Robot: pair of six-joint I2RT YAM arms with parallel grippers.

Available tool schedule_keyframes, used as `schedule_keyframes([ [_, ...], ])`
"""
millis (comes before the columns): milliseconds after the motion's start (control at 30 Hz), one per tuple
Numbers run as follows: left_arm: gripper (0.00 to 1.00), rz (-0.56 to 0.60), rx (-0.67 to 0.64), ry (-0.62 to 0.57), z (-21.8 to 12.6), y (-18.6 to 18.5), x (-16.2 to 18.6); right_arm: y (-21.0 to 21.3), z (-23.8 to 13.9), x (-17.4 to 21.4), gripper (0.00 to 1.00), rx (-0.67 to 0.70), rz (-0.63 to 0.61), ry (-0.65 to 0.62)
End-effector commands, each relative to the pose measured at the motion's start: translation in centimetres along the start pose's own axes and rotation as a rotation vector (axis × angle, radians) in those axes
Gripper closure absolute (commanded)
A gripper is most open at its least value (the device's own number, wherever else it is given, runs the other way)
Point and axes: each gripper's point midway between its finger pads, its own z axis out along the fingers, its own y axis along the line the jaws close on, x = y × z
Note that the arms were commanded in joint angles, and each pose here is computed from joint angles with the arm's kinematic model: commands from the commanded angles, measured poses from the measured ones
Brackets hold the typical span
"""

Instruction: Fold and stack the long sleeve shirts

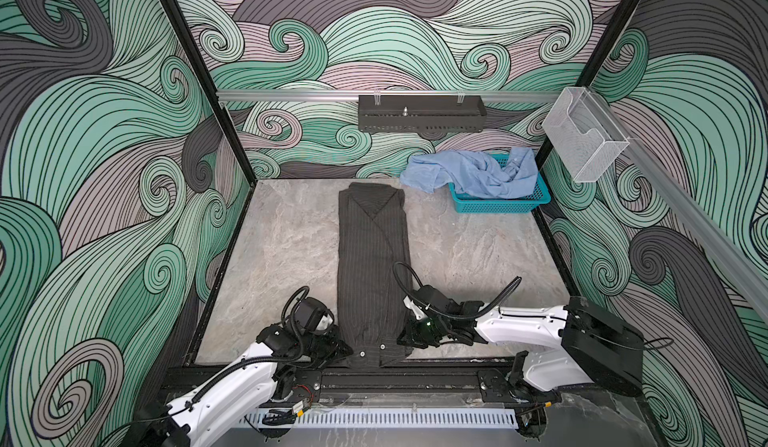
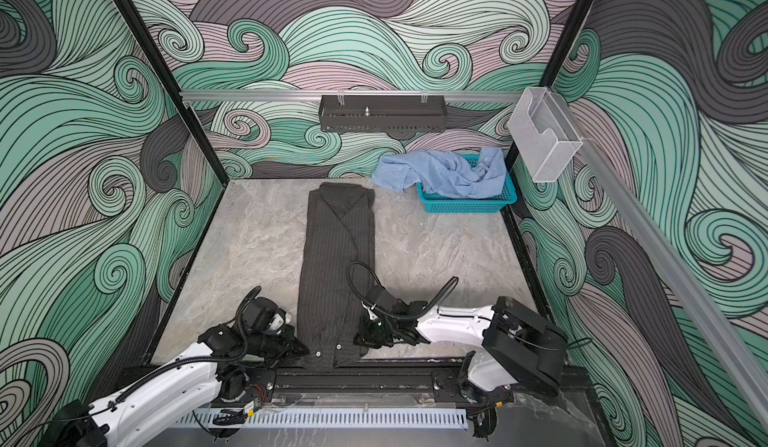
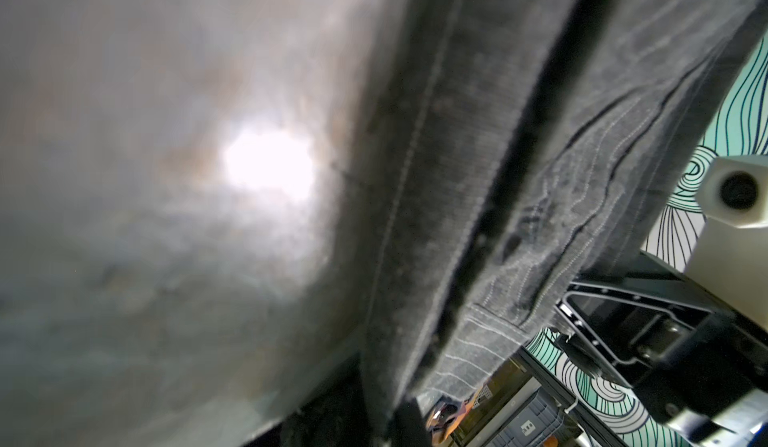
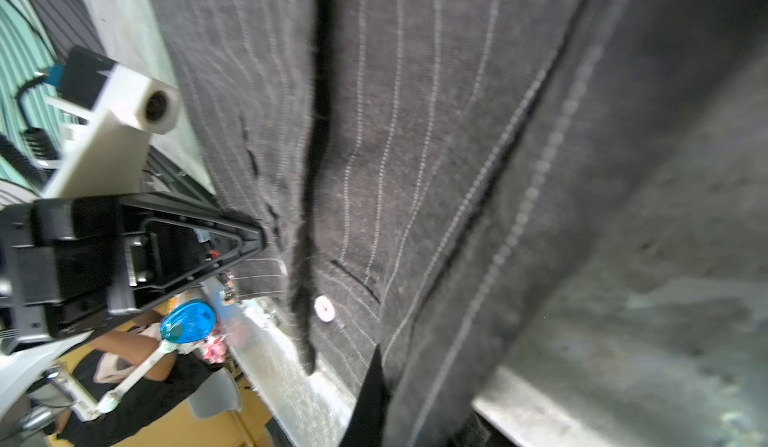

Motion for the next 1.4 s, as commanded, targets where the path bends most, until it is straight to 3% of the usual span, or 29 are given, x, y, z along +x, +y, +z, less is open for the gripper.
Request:
schedule_keyframes([
  [0,1.00,-0.010,0.008,0.032,-1.5,-1.4,1.2,1.9,-1.2,1.4,0.98,-0.041,0.008,0.059],
  [300,1.00,0.050,0.186,-0.141,-6.1,-9.2,-0.9,5.9,-5.6,-1.1,1.00,-0.191,0.066,-0.041],
  [533,1.00,0.078,0.212,-0.147,-7.1,-14.5,-3.8,6.3,-8.5,-5.6,1.00,-0.208,0.198,-0.082],
  [833,1.00,0.029,0.291,-0.117,-8.6,-19.4,-11.1,6.9,-9.3,-12.4,1.00,-0.288,0.383,-0.045],
  [900,1.00,0.020,0.283,-0.078,-8.2,-20.2,-12.6,6.9,-9.0,-14.0,1.00,-0.304,0.406,-0.032],
  [1033,1.00,-0.004,0.308,-0.108,-8.7,-21.4,-15.8,6.9,-8.9,-17.2,0.99,-0.331,0.433,-0.033],
  [1367,1.00,-0.070,0.247,-0.101,-7.5,-20.3,-20.9,5.1,-9.5,-24.0,0.98,-0.361,0.484,-0.066],
])
